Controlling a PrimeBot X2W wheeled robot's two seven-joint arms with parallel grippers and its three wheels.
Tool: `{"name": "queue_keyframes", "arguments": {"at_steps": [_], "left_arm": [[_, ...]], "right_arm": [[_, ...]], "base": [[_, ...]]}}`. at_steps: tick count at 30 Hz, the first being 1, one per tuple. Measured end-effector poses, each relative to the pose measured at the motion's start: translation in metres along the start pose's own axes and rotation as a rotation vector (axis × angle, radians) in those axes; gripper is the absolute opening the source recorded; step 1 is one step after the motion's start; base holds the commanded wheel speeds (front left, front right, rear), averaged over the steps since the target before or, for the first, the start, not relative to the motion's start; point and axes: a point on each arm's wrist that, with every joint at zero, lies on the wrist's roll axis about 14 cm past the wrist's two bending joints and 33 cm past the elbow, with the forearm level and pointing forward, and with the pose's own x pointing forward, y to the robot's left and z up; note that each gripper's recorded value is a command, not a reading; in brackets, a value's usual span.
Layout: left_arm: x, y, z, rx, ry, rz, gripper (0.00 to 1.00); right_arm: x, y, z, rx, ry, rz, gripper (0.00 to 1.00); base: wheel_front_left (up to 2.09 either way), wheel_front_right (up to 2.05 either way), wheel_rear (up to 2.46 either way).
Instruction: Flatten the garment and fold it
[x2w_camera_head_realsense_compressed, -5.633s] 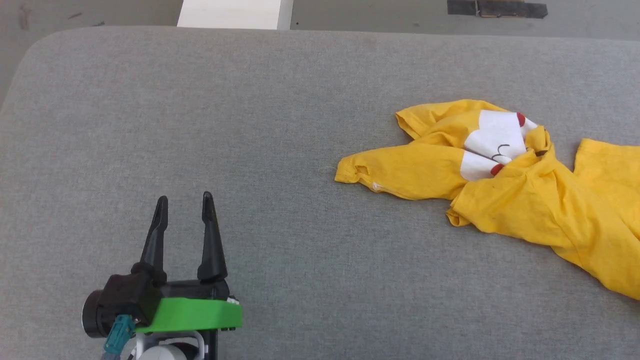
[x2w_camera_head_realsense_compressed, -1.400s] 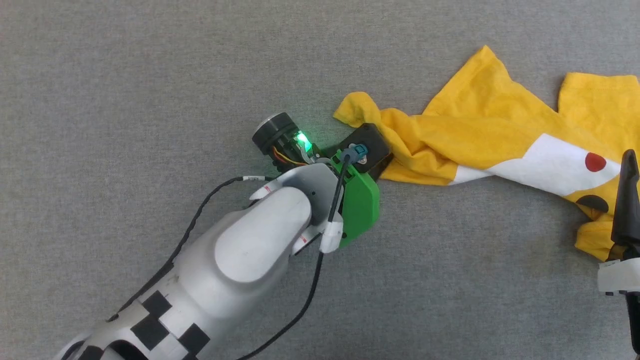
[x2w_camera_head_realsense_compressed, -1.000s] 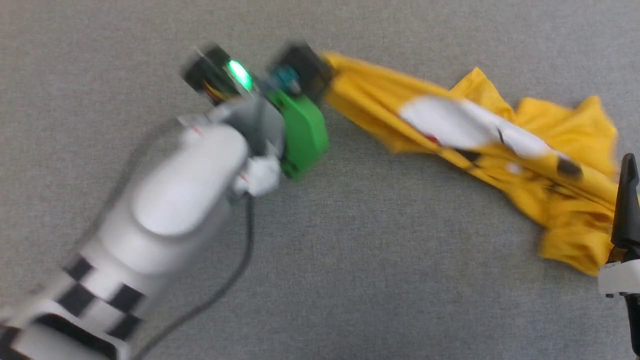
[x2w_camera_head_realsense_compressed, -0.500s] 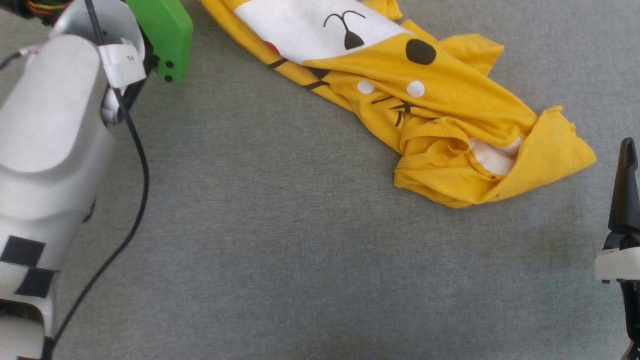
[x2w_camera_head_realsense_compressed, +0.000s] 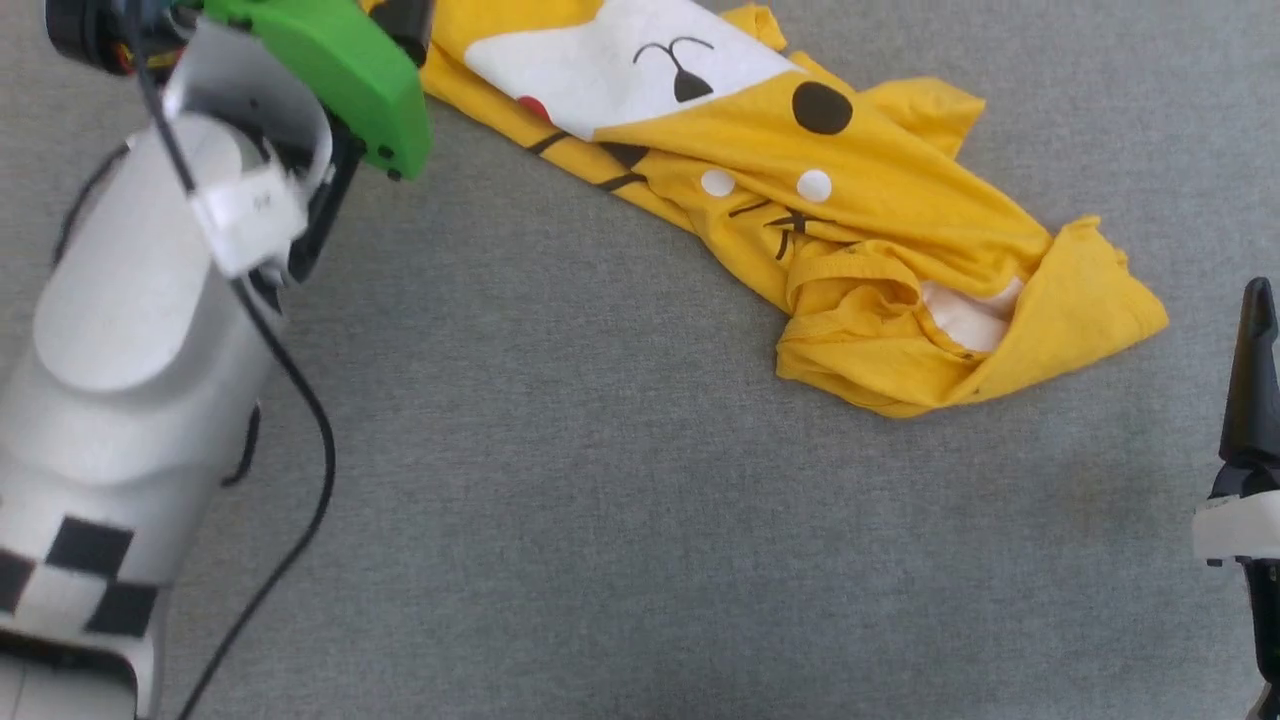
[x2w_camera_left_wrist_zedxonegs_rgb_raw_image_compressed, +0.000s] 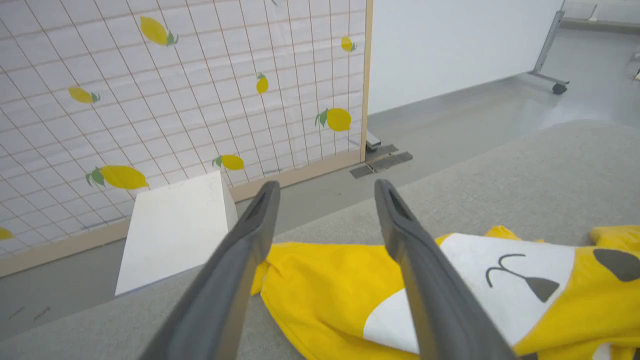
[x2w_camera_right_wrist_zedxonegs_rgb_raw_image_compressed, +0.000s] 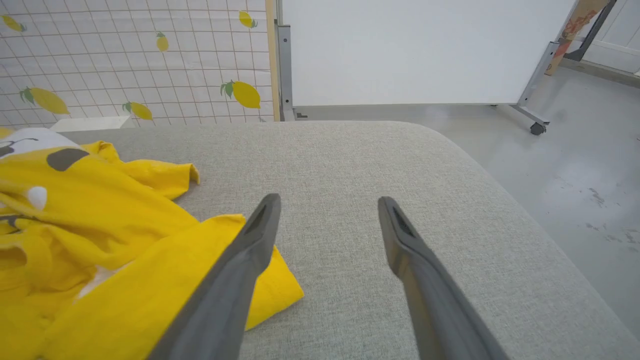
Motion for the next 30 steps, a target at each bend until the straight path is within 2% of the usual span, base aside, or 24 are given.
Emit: {"name": "queue_keyframes", "arguments": {"at_steps": [8,12,18,22,30], "left_arm": [[-0.089,-0.004,0.050,-0.052,-0.257,0.129,1.00],[-0.140,-0.006,0.035,-0.026,-0.254,0.236,1.00],[-0.210,-0.025,-0.002,-0.127,-0.166,0.415,1.00],[-0.231,-0.033,-0.009,-0.200,-0.141,0.460,1.00],[-0.243,-0.023,0.001,-0.174,-0.183,0.479,1.00]], "right_arm": [[-0.019,0.004,0.014,0.027,-0.014,0.026,1.00],[-0.026,0.010,0.018,0.047,-0.021,0.050,1.00],[-0.035,0.017,0.021,0.076,-0.024,0.079,1.00],[-0.038,0.021,0.020,0.079,-0.009,0.094,1.00],[-0.019,0.055,0.032,0.034,0.043,0.174,1.00]], "base": [[0.00,0.00,0.00],[0.00,0.00,0.00],[0.00,0.00,0.00],[0.00,0.00,0.00],[0.00,0.00,0.00]]}}
